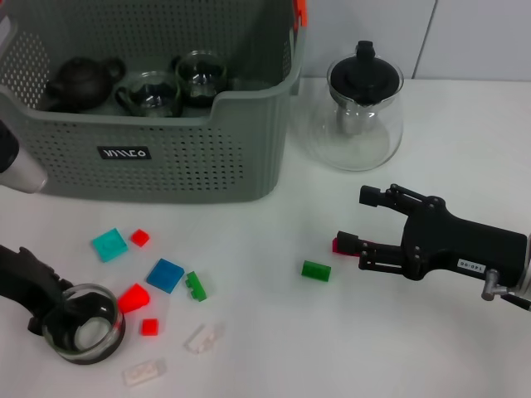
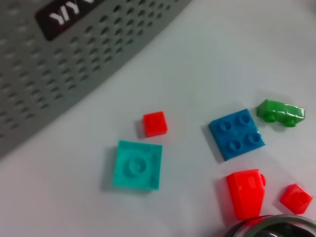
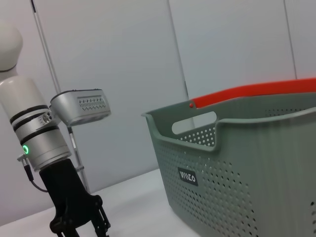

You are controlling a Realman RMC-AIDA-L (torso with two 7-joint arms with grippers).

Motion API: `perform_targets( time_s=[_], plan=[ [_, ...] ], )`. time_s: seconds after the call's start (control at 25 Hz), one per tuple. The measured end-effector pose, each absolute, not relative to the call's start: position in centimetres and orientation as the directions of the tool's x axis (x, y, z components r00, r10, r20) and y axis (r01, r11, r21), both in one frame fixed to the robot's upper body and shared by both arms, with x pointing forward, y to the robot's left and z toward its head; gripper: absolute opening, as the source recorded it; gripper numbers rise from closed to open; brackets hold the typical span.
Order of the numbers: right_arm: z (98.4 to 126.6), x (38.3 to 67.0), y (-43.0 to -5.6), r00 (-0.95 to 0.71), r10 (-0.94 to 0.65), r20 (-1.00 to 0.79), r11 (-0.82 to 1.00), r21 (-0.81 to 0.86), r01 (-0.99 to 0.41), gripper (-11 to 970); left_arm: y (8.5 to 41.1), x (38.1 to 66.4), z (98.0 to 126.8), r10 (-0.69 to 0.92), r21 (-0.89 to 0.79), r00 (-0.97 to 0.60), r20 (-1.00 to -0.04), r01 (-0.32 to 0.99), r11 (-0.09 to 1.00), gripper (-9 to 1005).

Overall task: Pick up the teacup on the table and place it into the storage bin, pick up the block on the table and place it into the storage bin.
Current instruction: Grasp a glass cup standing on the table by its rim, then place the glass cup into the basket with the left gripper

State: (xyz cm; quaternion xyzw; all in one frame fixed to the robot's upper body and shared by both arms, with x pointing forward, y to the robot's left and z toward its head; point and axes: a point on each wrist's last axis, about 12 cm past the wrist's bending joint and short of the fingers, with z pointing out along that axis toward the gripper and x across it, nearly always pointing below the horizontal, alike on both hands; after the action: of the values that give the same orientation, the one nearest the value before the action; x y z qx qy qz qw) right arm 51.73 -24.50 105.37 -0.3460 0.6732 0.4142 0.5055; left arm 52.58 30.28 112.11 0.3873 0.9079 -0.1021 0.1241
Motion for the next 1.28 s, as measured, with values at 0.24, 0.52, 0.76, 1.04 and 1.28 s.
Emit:
perform_targets(
  time_s=[0.24,0.52,0.76,1.04,1.28],
  plan=[
    [105.4,51.7,-24.5,-0.25,-0.046,-0.967,0.415,0.209,-0.885,944,30.3,52.7,112.2,0.675,-0.089,-0.673,-0.303,0.725,0.683,553],
    [105.4,51.6,-24.6,-0.251,-0.046,-0.967,0.415,0.21,-0.885,944,30.5,52.7,112.8,0.675,-0.112,-0.671,-0.307,0.73,0.675,192],
    [105.3,51.6,-24.6,-0.251,-0.045,-0.967,0.415,0.211,-0.885,944,31.7,52.7,114.5,0.637,-0.187,-0.66,-0.397,0.738,0.648,47],
    [105.2,51.4,-24.6,-0.257,-0.042,-0.966,0.415,0.217,-0.884,945,35.5,53.5,114.9,0.342,-0.447,-0.616,-0.71,0.769,0.457,56],
    [105.1,51.4,-24.4,-0.257,-0.042,-0.965,0.413,0.218,-0.884,945,32.6,54.5,114.0,-0.007,-0.536,-0.553,-0.833,0.804,0.258,63]
  ],
)
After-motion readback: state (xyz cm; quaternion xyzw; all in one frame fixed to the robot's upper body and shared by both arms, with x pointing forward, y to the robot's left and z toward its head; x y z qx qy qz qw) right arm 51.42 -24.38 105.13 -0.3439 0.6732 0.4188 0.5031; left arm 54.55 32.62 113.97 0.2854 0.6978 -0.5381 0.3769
